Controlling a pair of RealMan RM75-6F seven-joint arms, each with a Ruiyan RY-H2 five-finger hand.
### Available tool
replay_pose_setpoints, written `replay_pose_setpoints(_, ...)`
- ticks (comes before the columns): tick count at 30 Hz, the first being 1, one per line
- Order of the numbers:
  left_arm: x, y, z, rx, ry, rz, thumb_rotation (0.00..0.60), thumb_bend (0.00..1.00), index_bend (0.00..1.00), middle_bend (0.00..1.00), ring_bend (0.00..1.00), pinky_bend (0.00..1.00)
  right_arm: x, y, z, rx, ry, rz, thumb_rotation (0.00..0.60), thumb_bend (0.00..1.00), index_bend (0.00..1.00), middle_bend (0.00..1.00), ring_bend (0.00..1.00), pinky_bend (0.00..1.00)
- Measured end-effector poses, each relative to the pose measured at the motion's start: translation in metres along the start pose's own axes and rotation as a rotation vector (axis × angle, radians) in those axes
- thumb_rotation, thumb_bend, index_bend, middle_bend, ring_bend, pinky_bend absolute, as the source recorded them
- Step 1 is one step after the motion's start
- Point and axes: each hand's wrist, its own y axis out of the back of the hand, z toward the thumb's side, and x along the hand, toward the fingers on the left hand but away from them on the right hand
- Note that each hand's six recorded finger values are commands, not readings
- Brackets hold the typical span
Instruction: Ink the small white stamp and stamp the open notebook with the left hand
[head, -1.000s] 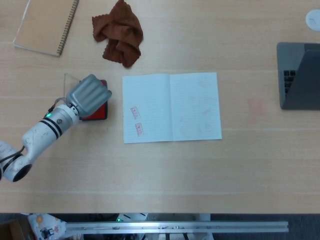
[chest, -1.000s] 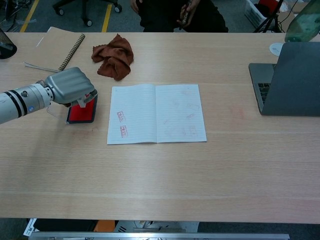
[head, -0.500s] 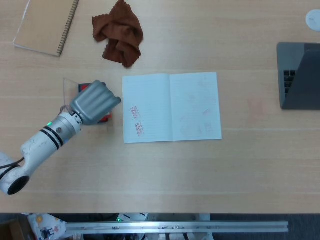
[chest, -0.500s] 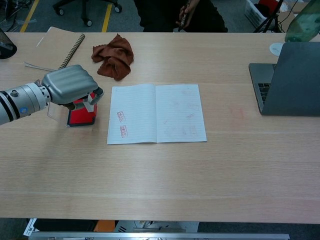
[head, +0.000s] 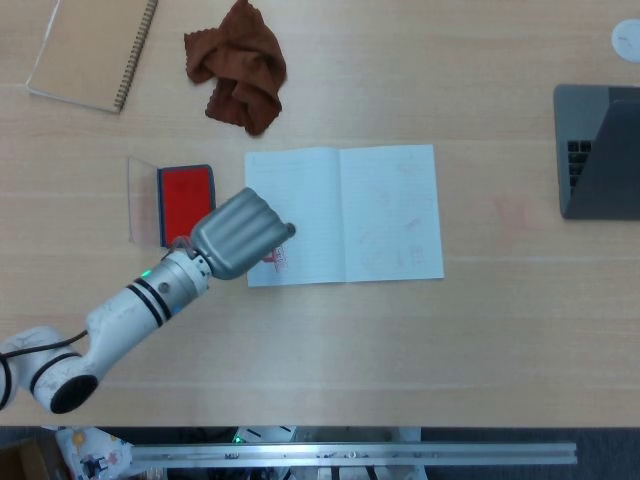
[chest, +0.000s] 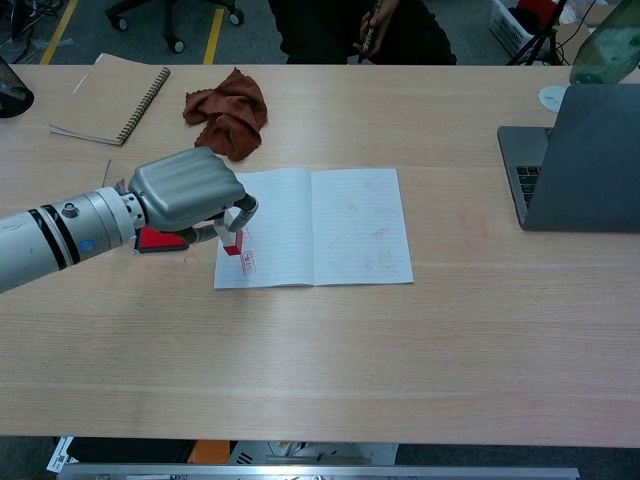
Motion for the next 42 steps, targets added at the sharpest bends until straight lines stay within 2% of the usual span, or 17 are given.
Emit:
replay_pose_setpoints(4,0.009,0.001,-0.003,-0.003,0.019,-0.001,0.6,0.33,0.62,1.0,1.0,1.0,0.002,0.001,-0.002,0.002,-0.007,0.0,0.6,0.35,0.32,0.38,0.19,0.26)
replay_pose_setpoints(12,0.021,-0.002,-0.034,-0.021,0.12,-0.009,0.6,0.34,0.62,1.0,1.0,1.0,0.002,0.0,-0.001,0.005,-0.009,0.003,0.6,0.35,0.32,0.38,0.19,0.26)
replay_pose_setpoints(19,0.032,-0.004,-0.051,-0.039,0.183,-0.006,0.6,0.33,0.62,1.0,1.0,1.0,0.0,0.0,0.002,0.011,-0.005,0.006,0.6,0.35,0.32,0.38,0.19,0.26)
replay_pose_setpoints(29,0.051,-0.01,-0.05,-0.022,0.209,0.006,0.6,0.33,0.62,1.0,1.0,1.0,0.001,0.0,0.002,0.016,-0.016,0.008,0.6,0.35,0.32,0.38,0.19,0.26)
replay_pose_setpoints(42,0.065,-0.031,-0.045,0.029,0.223,-0.008,0.6,0.33,0.62,1.0,1.0,1.0,0.001,0.0,-0.002,0.014,-0.025,0.012,0.6,0.35,0.32,0.38,0.19,0.26)
